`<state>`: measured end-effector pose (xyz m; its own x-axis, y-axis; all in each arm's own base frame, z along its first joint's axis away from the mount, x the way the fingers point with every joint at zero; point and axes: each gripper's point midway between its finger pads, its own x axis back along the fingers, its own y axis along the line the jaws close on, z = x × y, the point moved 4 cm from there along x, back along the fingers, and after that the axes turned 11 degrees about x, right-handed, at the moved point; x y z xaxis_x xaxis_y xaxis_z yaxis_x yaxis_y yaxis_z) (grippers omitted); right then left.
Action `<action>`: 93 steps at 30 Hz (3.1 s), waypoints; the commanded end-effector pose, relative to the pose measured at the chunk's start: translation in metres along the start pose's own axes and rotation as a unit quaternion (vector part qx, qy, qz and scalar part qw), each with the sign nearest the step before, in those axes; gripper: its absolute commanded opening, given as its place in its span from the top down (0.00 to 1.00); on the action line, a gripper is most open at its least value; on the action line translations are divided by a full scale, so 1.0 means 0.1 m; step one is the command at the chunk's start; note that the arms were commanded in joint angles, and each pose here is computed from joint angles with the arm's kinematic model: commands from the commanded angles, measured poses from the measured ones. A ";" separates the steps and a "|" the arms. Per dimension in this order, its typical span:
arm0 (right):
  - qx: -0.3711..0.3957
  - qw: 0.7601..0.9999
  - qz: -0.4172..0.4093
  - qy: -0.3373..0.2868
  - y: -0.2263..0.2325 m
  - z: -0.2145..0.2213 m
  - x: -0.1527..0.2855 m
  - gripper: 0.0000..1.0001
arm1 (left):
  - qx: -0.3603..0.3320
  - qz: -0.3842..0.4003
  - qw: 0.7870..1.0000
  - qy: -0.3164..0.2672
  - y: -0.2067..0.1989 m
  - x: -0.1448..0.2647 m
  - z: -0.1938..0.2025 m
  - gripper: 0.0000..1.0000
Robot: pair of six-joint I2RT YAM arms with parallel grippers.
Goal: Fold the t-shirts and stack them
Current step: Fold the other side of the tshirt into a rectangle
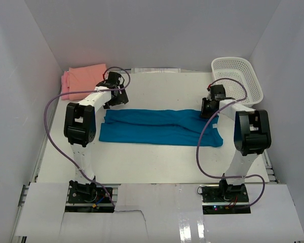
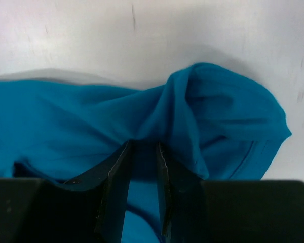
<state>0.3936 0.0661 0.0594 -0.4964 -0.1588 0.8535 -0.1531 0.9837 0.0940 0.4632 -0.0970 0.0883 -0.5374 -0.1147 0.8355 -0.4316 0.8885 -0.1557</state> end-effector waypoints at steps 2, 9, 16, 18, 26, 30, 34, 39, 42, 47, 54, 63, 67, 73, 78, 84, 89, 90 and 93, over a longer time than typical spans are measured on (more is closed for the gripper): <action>-0.004 1.000 -0.002 0.005 0.03 0.28 0.25 0.68 | 0.008 0.038 0.998 -0.046 -0.06 0.49 -0.27 0.02; 0.000 1.000 0.011 -0.004 0.00 0.25 0.36 0.68 | 0.008 0.046 0.998 -0.040 -0.06 0.54 -0.24 0.02; 0.000 1.000 0.009 -0.011 0.01 0.08 0.33 0.68 | -0.003 0.052 0.998 -0.036 -0.06 0.55 -0.21 0.02; 0.000 1.000 0.009 -0.008 0.01 0.10 0.29 0.68 | -0.004 0.055 0.998 -0.031 -0.07 0.53 -0.19 0.02; 0.003 1.000 0.008 -0.003 0.01 0.12 0.24 0.68 | -0.010 0.065 0.998 -0.010 -0.06 0.56 -0.02 0.43; 0.003 1.000 0.008 -0.004 0.01 0.10 0.24 0.67 | -0.013 0.053 0.998 0.000 0.01 0.53 0.06 0.49; 0.002 1.000 0.005 -0.002 0.02 0.10 0.23 0.67 | -0.015 0.042 0.999 0.014 0.05 0.44 0.16 0.49; 0.001 1.000 0.013 0.005 -0.01 0.13 0.19 0.67 | -0.020 0.021 0.999 0.028 0.07 0.24 0.22 0.78; 0.000 1.000 0.015 0.020 -0.02 0.16 0.11 0.68 | -0.024 0.001 0.999 0.047 0.09 0.07 0.30 0.97; -0.006 0.999 0.015 0.045 -0.03 0.30 -0.04 0.69 | -0.031 -0.030 0.996 0.074 0.19 -0.14 0.46 1.00; 0.015 0.998 0.003 0.058 0.17 0.44 -0.07 0.70 | 0.016 -0.102 0.988 0.118 0.65 -0.18 0.67 1.00; 0.051 0.997 -0.001 0.060 0.46 0.59 0.00 0.70 | 0.025 -0.137 0.985 0.103 1.06 0.26 0.85 1.00; 0.052 0.997 0.001 0.064 0.48 0.65 0.02 0.70 | 0.022 -0.134 0.987 0.087 1.15 0.43 0.85 1.00; 0.053 0.996 0.026 0.070 0.42 0.57 -0.05 0.70 | 0.027 -0.135 0.988 0.063 1.08 0.31 0.55 1.00; 0.043 0.997 0.036 0.058 0.35 0.28 -0.14 0.70 | 0.036 -0.149 0.987 0.058 0.94 0.03 0.34 1.00; 0.032 0.997 0.042 0.054 0.26 0.03 -0.23 0.70 | 0.034 -0.154 0.986 0.045 0.84 -0.11 0.18 1.00; 0.031 0.997 0.054 0.054 0.19 -0.05 -0.29 0.70 | 0.033 -0.162 0.985 0.042 0.88 -0.09 0.20 1.00; 0.029 0.997 0.054 0.051 0.19 -0.08 -0.29 0.70 | 0.032 -0.164 0.985 0.039 0.89 -0.08 0.19 1.00; 0.020 0.997 0.062 0.052 0.09 -0.10 -0.29 0.70 | 0.035 -0.168 0.985 0.033 0.93 -0.04 0.16 1.00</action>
<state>0.4215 0.1070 0.0584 -0.4872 -0.1231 0.8646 -0.1912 0.9810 0.0320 0.4192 -0.0368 0.0602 -0.3234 -0.3051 0.8957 -0.6010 0.7974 0.0546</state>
